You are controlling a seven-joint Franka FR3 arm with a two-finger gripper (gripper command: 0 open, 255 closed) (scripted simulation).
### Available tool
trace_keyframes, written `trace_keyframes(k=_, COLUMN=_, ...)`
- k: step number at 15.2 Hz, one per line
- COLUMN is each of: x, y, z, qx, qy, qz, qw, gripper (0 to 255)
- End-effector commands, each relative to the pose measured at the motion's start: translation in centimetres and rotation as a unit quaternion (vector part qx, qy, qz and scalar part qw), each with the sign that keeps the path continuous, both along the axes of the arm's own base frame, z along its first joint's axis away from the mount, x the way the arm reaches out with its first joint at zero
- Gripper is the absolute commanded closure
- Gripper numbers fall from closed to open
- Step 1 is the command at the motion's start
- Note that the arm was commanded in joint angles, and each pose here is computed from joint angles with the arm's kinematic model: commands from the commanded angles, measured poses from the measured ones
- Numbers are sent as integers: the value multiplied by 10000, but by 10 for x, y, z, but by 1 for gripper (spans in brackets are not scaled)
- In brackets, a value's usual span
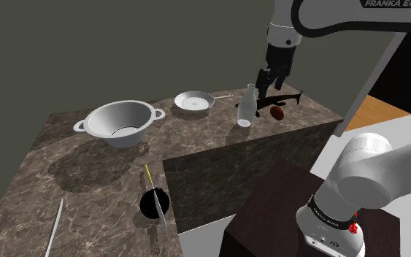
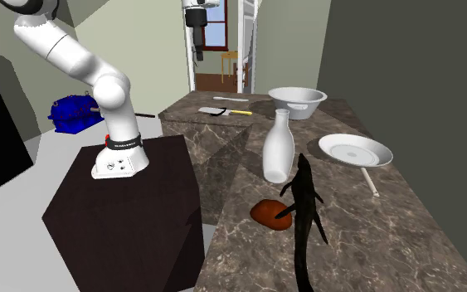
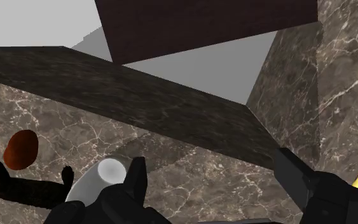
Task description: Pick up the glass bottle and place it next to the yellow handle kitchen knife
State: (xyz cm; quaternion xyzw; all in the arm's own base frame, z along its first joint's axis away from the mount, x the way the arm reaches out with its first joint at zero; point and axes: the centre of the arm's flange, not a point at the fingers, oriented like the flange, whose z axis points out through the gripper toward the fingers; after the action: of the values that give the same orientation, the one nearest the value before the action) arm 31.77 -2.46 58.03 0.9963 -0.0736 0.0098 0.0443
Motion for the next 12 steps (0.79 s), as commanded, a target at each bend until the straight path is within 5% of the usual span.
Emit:
trace_keyframes(k=1, x=0, y=0, z=0, qx=0, qy=0, qz=0, qw=10000, gripper=0)
trace_keyframes(k=12, x=88, y=-115, z=-42, qx=177, qy=80, qz=-220, qw=9996, gripper=0)
